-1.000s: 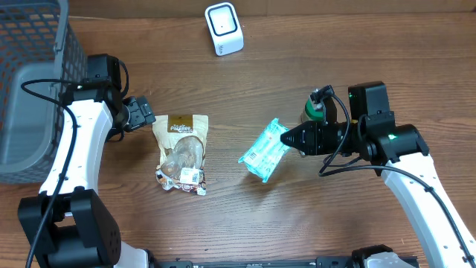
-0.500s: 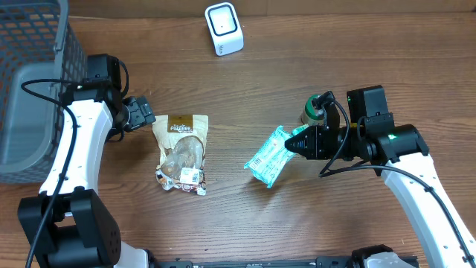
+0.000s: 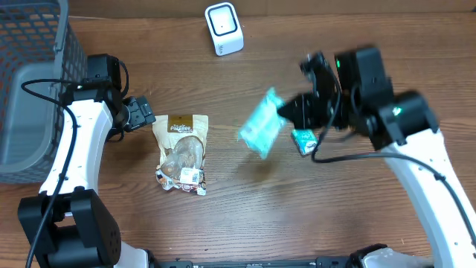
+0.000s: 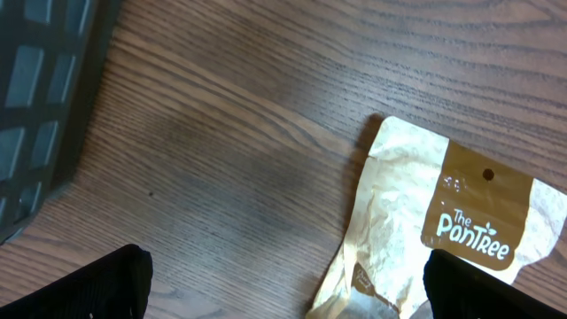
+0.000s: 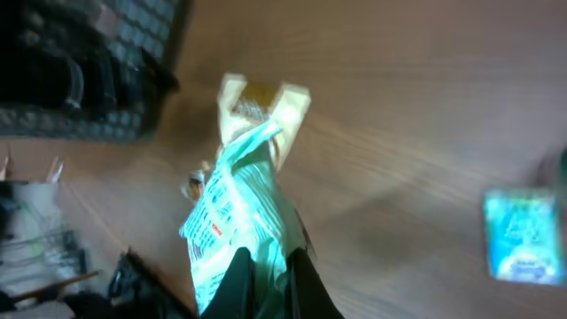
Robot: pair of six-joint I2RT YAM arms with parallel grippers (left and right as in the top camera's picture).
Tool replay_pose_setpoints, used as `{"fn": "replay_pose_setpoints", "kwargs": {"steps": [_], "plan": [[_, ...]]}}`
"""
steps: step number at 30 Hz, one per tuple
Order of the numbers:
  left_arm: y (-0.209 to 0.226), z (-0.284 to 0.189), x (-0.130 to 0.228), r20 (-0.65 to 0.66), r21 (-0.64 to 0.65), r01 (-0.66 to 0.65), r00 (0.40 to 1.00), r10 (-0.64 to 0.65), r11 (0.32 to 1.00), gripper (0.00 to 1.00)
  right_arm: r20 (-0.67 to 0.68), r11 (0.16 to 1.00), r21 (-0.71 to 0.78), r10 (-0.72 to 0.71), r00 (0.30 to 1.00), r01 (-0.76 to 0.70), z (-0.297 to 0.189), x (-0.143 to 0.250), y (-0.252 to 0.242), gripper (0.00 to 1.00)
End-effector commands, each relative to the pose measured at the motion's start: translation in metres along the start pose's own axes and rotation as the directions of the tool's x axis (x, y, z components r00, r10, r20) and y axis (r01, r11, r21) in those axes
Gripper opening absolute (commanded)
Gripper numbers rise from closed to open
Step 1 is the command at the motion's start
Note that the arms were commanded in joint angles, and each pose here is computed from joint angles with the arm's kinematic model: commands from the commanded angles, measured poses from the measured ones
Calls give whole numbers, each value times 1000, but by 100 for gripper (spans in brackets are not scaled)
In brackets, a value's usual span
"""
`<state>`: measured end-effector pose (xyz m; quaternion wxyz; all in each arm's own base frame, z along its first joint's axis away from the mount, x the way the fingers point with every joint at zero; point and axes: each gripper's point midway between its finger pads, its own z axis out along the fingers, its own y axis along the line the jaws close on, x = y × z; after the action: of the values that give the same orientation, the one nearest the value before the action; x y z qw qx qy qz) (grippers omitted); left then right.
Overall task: Scan the item barcode
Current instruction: 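Raise the teal packet up to the white scanner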
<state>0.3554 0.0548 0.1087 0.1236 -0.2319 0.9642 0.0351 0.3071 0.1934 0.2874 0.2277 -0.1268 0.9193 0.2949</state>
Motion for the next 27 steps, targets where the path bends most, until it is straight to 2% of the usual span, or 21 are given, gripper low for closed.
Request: {"fn": "replay_pose_setpoints", "kwargs": {"steps": [1,4,10,11,13,18,24,27], "plan": [[-1,-9,-3,26,11,-22,999,22,1000,100,74,991,120,-72,995,63,-9,-50,11,3],[-1,-9,-3,26,11,-22,999,21,1000,100,88,971,217,-120,989,98,-11,-82,17,4],[-1,-9,-3,26,11,-22,999,22,1000,99,114,879,370,-365,924,301,17,-134,17,4],[-1,-9,-3,26,11,-22,999,22,1000,100,109,827,447,-429,897,341,30,-147,10,4],[-1,-9,-3,26,11,-22,999,22,1000,100,78,758,512,-510,857,404,47,-159,5,4],[-1,-9,-3,26,11,-22,999,22,1000,100,6,593,614,-664,747,522,92,-187,-3,4],[-1,-9,-3,26,11,-22,999,22,1000,99,-30,430,705,-777,629,564,138,-223,-15,4],[-1,-9,-3,26,11,-22,999,22,1000,100,-93,296,760,-832,547,578,156,-241,-24,4]]}}
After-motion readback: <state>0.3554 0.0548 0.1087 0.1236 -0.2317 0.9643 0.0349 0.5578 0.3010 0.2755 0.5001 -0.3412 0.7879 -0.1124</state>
